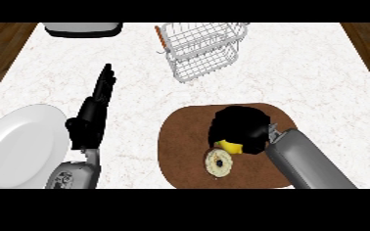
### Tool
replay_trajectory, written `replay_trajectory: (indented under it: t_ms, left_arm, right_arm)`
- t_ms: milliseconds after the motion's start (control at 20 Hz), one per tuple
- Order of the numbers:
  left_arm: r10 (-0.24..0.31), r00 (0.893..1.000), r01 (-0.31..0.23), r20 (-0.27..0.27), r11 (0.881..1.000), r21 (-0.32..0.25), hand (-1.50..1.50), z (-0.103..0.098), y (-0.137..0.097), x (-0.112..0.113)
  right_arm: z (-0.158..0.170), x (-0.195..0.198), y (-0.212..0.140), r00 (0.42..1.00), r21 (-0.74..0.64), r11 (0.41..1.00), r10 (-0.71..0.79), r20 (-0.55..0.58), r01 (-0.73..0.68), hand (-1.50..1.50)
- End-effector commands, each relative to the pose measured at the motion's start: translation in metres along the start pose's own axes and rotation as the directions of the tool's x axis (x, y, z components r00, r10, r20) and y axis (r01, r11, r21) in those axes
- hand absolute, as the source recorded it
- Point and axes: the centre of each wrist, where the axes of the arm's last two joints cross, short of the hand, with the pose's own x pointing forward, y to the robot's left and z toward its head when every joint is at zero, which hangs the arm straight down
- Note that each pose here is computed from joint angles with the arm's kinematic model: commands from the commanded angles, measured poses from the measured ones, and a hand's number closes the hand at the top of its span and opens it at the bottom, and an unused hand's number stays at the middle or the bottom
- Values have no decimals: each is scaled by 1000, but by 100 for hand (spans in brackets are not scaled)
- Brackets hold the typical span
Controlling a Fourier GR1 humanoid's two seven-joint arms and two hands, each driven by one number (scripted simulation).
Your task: Pick the lemon from the cutting board and place it in the tiered basket
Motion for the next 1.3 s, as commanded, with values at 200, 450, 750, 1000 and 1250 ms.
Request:
replay_trajectory:
  t_ms: [200, 450, 750, 1000, 1250]
  left_arm:
    - [5, 1000, -5, 3, 1000, -11, 0, -2, 5, 5]
    - [-16, 1000, 16, -10, 1000, 20, 0, 2, -1, -1]
    - [5, 1000, -5, 5, 1000, -23, 0, -1, -16, 1]
    - [-5, 1000, 5, 4, 1000, -13, 0, 6, -8, -7]
    - [-5, 1000, 5, -1, 1000, -6, 0, 6, -7, -10]
  right_arm:
    - [-37, 10, -2, 992, -100, 991, 84, -97, -93, 150]
    - [-60, 25, 13, 801, 61, 998, 23, -599, 17, 150]
    - [-81, 65, -7, 595, -35, 999, -31, -803, 5, 150]
    - [-87, 94, -50, 504, -126, 990, -77, -860, -64, 150]
    - [-61, 117, -115, 453, -255, 949, -148, -879, -184, 150]
